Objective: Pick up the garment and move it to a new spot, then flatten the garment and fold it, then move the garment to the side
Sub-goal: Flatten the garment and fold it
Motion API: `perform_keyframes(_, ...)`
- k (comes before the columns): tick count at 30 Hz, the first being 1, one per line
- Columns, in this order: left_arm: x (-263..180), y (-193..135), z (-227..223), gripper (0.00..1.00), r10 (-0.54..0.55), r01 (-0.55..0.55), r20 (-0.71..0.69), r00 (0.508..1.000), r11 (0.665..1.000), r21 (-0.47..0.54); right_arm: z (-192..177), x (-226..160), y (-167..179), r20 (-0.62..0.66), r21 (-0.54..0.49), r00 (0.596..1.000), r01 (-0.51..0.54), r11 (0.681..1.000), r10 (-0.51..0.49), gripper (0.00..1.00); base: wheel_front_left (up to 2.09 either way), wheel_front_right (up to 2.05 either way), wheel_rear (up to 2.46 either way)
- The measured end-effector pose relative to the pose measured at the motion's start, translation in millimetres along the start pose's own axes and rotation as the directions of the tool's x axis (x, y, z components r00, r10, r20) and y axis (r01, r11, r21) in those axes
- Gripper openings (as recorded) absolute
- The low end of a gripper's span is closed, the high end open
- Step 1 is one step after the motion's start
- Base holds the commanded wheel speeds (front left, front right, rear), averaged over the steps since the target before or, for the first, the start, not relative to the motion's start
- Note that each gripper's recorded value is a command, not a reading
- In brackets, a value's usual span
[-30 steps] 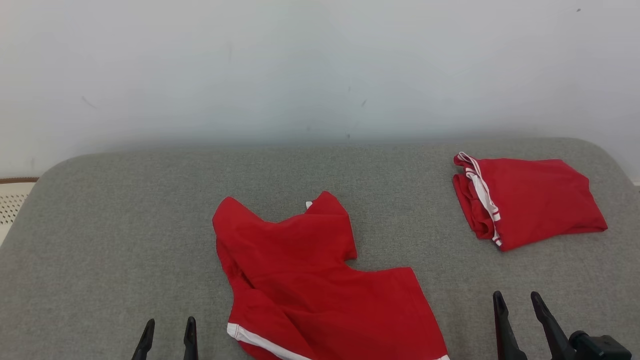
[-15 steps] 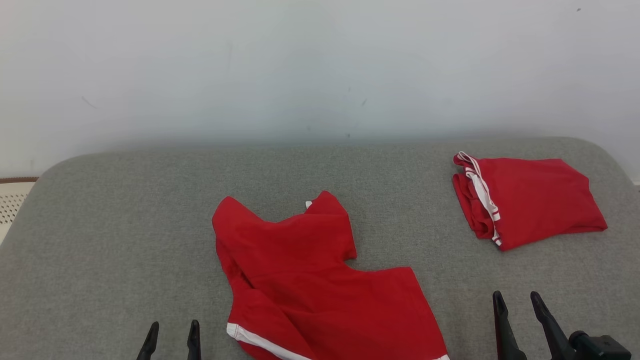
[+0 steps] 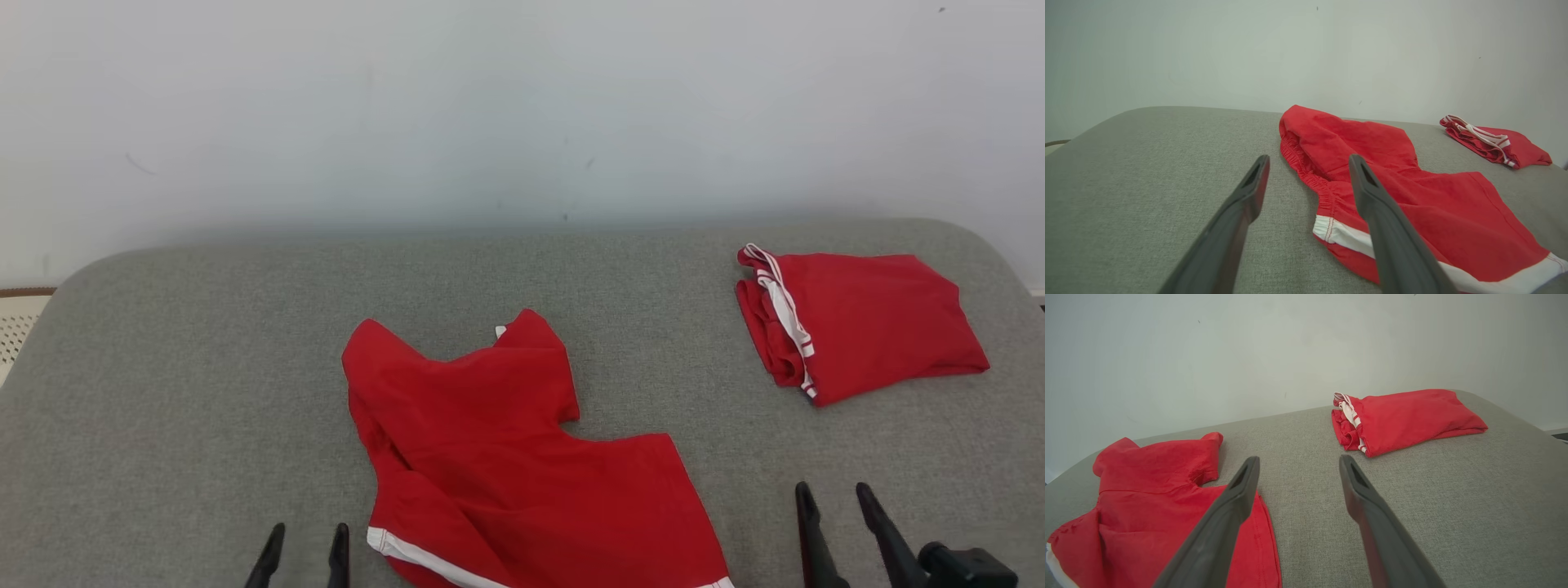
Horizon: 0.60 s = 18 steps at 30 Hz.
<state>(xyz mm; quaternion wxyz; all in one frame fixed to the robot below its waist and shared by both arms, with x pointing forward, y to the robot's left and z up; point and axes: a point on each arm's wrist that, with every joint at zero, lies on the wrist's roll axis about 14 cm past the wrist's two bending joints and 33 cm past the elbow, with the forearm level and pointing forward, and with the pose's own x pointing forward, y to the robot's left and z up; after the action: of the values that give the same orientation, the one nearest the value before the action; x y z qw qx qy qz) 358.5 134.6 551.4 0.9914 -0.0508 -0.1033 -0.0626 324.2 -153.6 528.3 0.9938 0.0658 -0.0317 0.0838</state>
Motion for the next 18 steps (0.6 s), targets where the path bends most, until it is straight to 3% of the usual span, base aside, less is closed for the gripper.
perform_keyframes(5,6,-16,-18,1.0,-0.081,0.08,-0.064,0.995,0.997,-0.02,-30,-3,15,-0.13,0.035,0.99,-0.048,0.998,0.053,1.0,0.0,0.0,0.0)
perform_keyframes(10,10,-27,-50,1.0,-0.17,0.172,-0.171,0.971,0.985,0.0,-71,-15,24,-0.292,0.057,0.951,-0.089,0.994,0.102,1.0,0.0,0.0,0.0)
perform_keyframes(18,20,-32,-77,1.0,-0.234,0.244,-0.251,0.939,0.97,0.005,-107,-17,24,-0.405,0.054,0.905,-0.123,0.991,0.134,1.0,0.0,0.0,0.0)
